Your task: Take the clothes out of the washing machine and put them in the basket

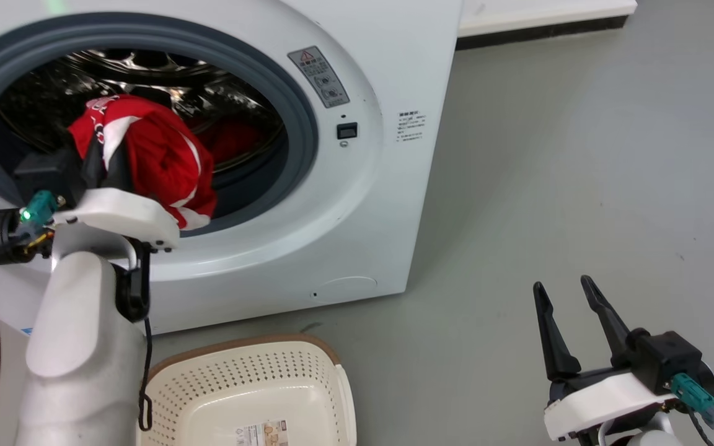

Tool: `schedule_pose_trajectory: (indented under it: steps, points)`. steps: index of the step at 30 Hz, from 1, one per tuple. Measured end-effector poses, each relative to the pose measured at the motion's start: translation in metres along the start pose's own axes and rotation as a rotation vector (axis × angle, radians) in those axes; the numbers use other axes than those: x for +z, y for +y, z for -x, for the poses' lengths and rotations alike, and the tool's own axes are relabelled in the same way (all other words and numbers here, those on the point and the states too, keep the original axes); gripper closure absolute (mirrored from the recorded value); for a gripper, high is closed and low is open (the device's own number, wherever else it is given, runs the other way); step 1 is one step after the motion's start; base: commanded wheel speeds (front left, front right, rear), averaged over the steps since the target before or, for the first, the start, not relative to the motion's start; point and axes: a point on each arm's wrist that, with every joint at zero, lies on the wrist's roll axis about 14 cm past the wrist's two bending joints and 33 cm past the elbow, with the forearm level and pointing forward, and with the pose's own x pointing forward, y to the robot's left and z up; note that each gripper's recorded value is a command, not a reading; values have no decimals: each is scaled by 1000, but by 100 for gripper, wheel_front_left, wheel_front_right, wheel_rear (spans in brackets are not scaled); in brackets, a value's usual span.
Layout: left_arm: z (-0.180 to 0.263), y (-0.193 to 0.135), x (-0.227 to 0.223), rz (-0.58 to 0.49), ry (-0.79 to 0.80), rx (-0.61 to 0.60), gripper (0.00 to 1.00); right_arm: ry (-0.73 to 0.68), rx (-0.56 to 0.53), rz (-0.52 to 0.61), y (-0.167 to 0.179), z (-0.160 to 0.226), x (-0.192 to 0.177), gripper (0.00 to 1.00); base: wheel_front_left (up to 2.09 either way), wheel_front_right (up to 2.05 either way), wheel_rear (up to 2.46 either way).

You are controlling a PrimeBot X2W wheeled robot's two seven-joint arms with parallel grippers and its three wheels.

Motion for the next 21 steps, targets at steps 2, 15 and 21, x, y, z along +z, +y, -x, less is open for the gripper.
schedule_pose_trajectory:
  steps: [2,15,21]
  points:
    - [9,-3,12,4,-36,-8,100,-5,6,1,2,2,2,0,0,0,0]
    - [86,-22,55,15,-178,-45,100,-27,74,2,24,9,15,0,0,0,0]
    - [120,-17,57,11,-162,-17,100,-27,103,2,33,8,17,0,0,0,0]
